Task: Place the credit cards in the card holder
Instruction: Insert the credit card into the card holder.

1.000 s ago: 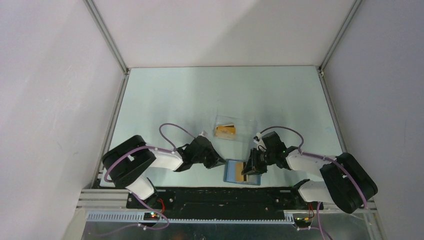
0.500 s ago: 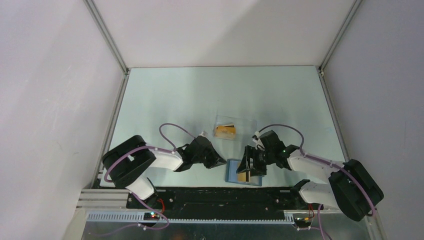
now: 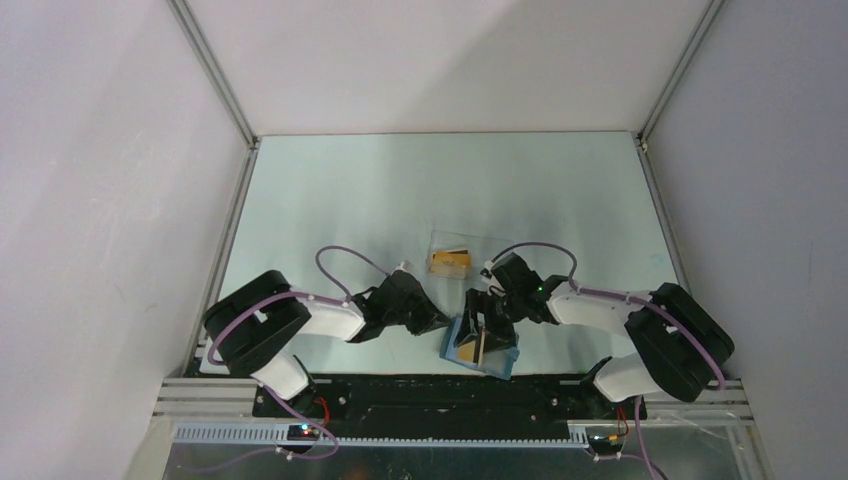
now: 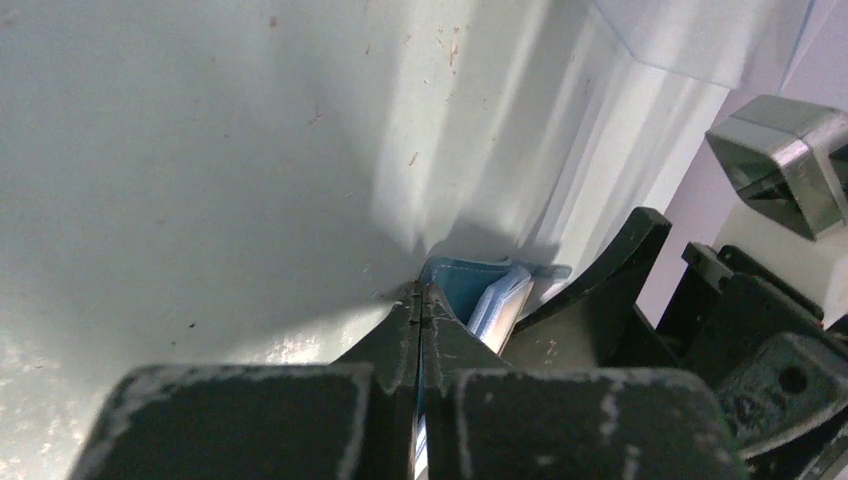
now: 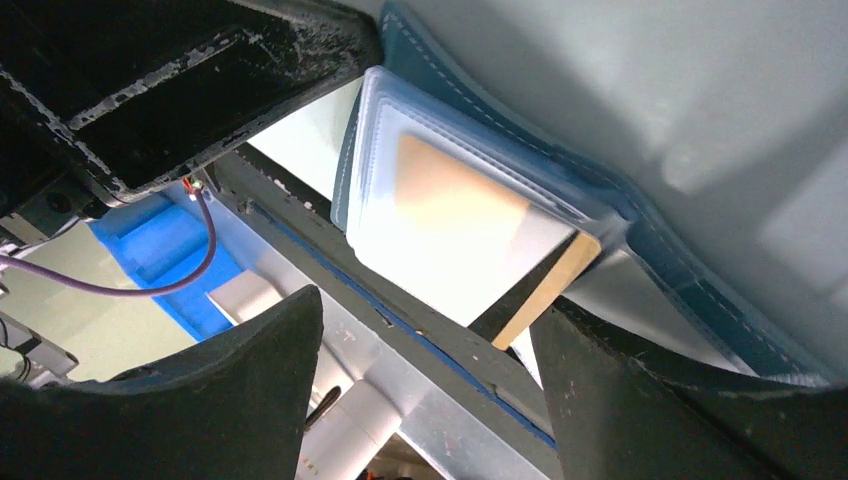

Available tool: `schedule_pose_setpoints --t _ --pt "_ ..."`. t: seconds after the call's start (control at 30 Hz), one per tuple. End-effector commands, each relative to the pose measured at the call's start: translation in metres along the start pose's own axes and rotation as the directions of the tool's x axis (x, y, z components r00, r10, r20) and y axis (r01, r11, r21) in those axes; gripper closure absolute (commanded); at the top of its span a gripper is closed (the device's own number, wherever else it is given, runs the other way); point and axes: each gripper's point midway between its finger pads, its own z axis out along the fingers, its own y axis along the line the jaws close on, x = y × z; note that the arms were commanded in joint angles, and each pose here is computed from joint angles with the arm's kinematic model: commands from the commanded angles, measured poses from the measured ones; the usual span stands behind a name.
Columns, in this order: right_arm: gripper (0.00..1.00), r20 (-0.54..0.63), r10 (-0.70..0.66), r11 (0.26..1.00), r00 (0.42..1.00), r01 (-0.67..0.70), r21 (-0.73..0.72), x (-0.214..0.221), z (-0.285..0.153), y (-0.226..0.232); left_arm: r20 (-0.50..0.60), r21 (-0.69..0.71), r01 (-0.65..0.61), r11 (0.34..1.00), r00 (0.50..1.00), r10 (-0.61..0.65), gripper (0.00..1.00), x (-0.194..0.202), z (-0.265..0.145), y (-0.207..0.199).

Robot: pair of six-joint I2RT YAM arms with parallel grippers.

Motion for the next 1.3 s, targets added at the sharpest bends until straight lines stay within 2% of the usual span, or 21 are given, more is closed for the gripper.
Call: schedule_pose_setpoints --t 0.0,0.27,0.5,0.53,0.6,0.63,0.7,0.77,0.93,1.03,1.13,1.27 --pt "0.20 0.024 -0.047 0.999 0.999 0.047 0.005 -0.007 0.015 0.015 -0.001 -0.017 -0.004 1.000 1.000 0.004 1.00 0.003 -0.004 0.006" --pt "0.19 0.048 -0.088 0.996 0.995 0.089 0.000 -0.027 0.021 0.033 0.067 -0.005 0.037 0.999 0.997 -0.036 1.00 -0.004 -0.024 0.012" --pt "0.18 0.078 -0.132 0.989 0.988 0.136 -0.055 -0.059 0.019 0.064 0.224 -0.041 0.050 0.998 0.974 -0.040 0.99 -0.028 -0.057 0.020" --pt "0.18 0.080 -0.144 0.987 0.986 0.150 -0.066 -0.062 0.017 0.070 0.240 -0.029 0.042 0.999 0.970 -0.034 0.96 -0.031 -0.064 0.015" --pt "0.18 0.085 -0.153 0.987 0.985 0.157 -0.045 -0.067 0.014 0.072 0.277 -0.081 0.022 0.996 0.961 0.001 0.79 -0.037 -0.076 0.019" --pt "0.18 0.081 -0.151 0.988 0.985 0.154 -0.032 -0.066 0.012 0.071 0.291 -0.123 0.001 0.992 0.956 0.035 0.64 -0.041 -0.081 0.023" --pt "0.17 0.082 -0.157 0.988 0.984 0.157 -0.004 -0.065 0.008 0.067 0.306 -0.120 -0.018 0.993 0.951 0.054 0.54 -0.044 -0.091 0.019" --pt "0.16 0.078 -0.163 0.986 0.983 0.161 0.037 -0.062 0.005 0.059 0.300 -0.101 -0.012 0.995 0.953 0.042 0.51 -0.044 -0.095 0.017" --pt "0.16 0.052 -0.189 0.979 0.981 0.184 0.092 -0.053 0.003 0.047 0.237 -0.089 -0.016 0.996 0.971 0.036 0.49 -0.033 -0.094 0.017" --pt "0.21 0.035 -0.199 0.975 0.979 0.194 0.107 -0.048 0.008 0.045 0.214 -0.104 -0.023 0.994 0.976 0.045 0.50 -0.032 -0.090 0.017" --pt "0.26 0.012 -0.202 0.973 0.979 0.199 0.113 -0.044 0.018 0.043 0.185 -0.100 -0.033 0.994 0.981 0.051 0.58 -0.030 -0.085 0.013" --pt "0.35 -0.013 -0.203 0.977 0.979 0.203 0.068 -0.036 0.026 0.053 0.151 -0.070 -0.035 0.997 0.987 0.045 0.62 -0.027 -0.075 0.008"
